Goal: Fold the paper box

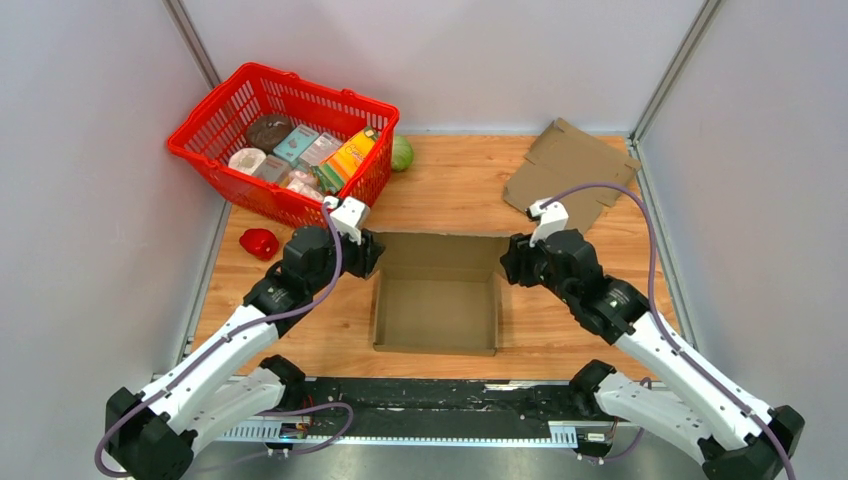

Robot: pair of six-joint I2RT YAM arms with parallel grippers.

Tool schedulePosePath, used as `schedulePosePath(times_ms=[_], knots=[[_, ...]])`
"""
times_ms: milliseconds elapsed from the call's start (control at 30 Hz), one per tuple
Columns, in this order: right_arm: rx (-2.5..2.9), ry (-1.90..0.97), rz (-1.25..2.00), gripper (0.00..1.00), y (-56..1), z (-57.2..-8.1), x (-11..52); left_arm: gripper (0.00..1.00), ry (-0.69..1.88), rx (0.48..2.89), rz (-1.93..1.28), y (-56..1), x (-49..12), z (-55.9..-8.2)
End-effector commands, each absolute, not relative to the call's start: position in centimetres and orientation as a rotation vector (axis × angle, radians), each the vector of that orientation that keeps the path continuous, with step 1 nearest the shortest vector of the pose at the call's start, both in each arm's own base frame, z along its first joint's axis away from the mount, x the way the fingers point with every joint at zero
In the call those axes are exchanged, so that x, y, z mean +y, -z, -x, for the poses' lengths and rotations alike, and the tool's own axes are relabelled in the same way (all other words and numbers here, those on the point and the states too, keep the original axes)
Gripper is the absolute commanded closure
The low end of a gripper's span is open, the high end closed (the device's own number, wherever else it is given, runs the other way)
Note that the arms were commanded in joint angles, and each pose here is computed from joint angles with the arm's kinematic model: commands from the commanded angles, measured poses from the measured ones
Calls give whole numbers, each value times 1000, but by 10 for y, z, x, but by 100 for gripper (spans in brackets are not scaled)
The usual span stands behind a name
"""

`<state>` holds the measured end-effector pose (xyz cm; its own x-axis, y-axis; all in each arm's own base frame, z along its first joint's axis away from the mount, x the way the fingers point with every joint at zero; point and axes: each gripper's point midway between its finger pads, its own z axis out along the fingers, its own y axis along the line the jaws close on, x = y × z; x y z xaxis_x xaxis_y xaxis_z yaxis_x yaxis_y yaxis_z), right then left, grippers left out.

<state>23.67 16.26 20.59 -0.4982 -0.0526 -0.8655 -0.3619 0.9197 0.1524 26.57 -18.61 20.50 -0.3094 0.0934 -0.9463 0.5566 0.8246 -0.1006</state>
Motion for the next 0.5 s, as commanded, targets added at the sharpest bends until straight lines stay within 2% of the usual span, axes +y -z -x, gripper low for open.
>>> schedulePosePath(times_ms=[0, 100, 200, 233, 367, 433, 467], knots=[[1916, -474, 194, 53, -237, -242, 162, 59, 567, 1792, -473, -220, -192, -262], [1902, -502, 217, 58, -235, -238, 165, 61, 550, 1827, -458, -216, -187, -261], [1910, -519, 248, 69, -232, -238, 171, 64, 561, 1854, -451, -212, -186, -257], [1916, -523, 255, 75, -231, -239, 173, 64, 568, 1870, -442, -210, -186, -254], [1949, -552, 265, 84, -225, -239, 181, 66, 599, 1919, -391, -207, -185, -249], [1952, -585, 246, 90, -226, -238, 185, 72, 651, 1934, -363, -209, -189, -244], [1953, -604, 245, 92, -226, -237, 187, 82, 664, 1934, -349, -211, -190, -244]])
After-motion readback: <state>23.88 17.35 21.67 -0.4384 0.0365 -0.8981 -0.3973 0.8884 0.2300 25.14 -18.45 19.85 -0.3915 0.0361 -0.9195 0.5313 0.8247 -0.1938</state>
